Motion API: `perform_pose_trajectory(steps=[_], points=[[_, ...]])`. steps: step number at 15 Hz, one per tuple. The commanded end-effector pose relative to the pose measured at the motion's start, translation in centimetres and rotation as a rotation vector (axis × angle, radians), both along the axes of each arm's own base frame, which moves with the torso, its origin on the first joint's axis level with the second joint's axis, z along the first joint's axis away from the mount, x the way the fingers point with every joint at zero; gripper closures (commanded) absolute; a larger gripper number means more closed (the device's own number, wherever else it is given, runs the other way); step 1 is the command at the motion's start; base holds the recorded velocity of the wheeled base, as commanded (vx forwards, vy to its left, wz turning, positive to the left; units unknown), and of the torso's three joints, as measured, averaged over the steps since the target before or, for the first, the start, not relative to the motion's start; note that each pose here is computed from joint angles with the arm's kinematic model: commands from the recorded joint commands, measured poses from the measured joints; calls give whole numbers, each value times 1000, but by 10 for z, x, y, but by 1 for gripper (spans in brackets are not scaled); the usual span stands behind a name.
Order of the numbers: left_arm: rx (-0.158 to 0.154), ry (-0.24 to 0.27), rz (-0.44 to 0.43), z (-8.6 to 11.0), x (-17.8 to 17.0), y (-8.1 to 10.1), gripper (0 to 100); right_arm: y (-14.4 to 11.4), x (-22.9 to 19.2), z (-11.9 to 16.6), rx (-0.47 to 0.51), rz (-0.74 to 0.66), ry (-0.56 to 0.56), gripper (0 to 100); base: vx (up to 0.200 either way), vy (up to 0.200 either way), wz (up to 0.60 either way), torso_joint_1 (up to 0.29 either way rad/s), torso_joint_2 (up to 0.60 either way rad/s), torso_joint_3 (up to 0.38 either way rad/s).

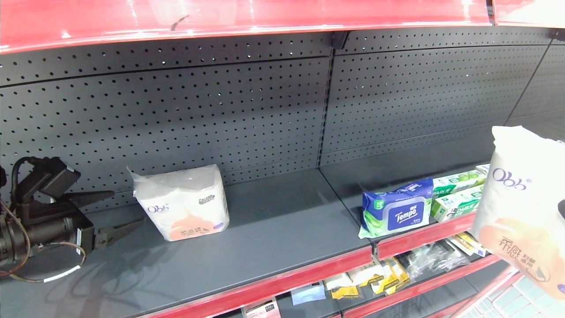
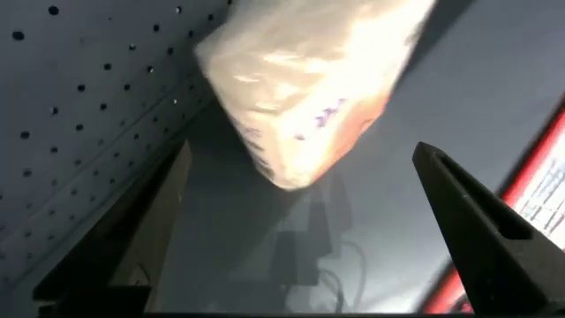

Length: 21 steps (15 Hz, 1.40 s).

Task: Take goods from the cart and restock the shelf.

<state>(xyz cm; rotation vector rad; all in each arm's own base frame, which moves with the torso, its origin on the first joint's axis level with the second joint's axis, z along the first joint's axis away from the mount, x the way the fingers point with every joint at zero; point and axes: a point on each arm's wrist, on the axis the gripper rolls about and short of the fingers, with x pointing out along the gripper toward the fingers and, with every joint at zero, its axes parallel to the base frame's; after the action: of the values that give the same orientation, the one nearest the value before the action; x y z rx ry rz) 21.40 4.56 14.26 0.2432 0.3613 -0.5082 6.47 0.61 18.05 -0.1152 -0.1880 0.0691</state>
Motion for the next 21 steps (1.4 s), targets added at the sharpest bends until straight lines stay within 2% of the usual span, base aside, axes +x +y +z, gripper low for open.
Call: perform_pose_trajectory(steps=[1,4,6,7,8,9,10,13,17,19,21], points=[[-14,46,9,-11,10,6,0,-1,2,-1,-2,-14,8,100,0,0,0,0,0,0],[-25,65,12,-18,15,13,0,-1,2,-1,-2,-15,13,100,0,0,0,0,0,0],[-34,67,-29,-25,20,18,0,-1,4,-2,-3,-15,22,100,0,0,0,0,0,0],[-52,65,-74,-29,27,21,0,-1,5,-2,-4,-15,30,100,0,0,0,0,0,0],[-54,66,-76,-29,28,21,0,-1,5,-2,-4,-15,30,100,0,0,0,0,0,0],[-68,45,-147,-35,41,26,0,0,7,-3,-5,-14,42,100,0,0,0,0,0,0],[-71,26,-173,-36,46,30,0,0,8,-2,-5,-14,44,100,0,0,0,0,0,0],[-82,18,-195,-38,54,33,0,0,10,-3,-6,-14,53,100,0,0,0,0,0,0],[-115,-1,-290,-50,66,35,0,0,12,-4,-7,-14,63,100,0,0,0,0,0,0],[-121,-3,-318,-54,73,33,0,0,12,-4,-7,-14,63,100,0,0,0,0,0,0],[-122,-39,-359,-62,83,34,0,0,12,-4,-7,-14,63,100,0,0,0,0,0,0]])
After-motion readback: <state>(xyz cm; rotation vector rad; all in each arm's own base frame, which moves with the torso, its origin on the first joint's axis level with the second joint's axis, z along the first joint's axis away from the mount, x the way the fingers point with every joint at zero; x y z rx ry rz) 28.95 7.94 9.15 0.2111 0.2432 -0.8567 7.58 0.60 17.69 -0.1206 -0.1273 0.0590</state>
